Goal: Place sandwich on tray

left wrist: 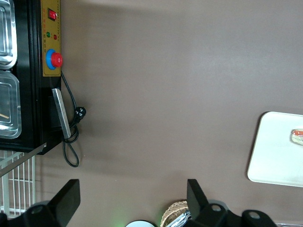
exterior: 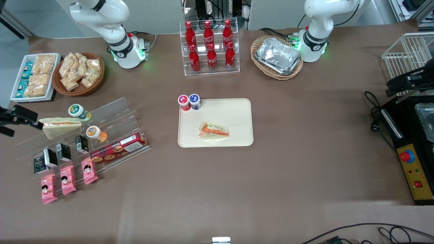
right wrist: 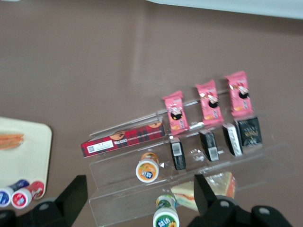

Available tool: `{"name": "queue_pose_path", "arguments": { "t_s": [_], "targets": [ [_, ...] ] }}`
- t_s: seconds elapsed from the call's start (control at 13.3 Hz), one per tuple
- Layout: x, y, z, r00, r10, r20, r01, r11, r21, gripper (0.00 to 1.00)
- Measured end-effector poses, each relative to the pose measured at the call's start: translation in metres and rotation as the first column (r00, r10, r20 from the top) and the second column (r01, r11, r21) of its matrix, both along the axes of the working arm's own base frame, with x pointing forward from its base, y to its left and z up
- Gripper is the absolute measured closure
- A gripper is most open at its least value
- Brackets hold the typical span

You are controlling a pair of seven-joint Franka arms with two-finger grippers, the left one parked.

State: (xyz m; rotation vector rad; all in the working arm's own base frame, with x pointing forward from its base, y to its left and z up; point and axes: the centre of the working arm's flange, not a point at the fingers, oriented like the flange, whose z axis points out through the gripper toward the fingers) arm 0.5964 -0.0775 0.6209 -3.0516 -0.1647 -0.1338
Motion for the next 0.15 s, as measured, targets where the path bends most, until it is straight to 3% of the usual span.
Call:
{"name": "queue_pose_path", "arguments": {
  "t_s": [0.15],
  "targets": [
    [-0.0019, -0.0031, 0.0028, 0.997, -0.081, -0.004, 0.081, 0.997, -0.016, 0.0]
  ]
}}
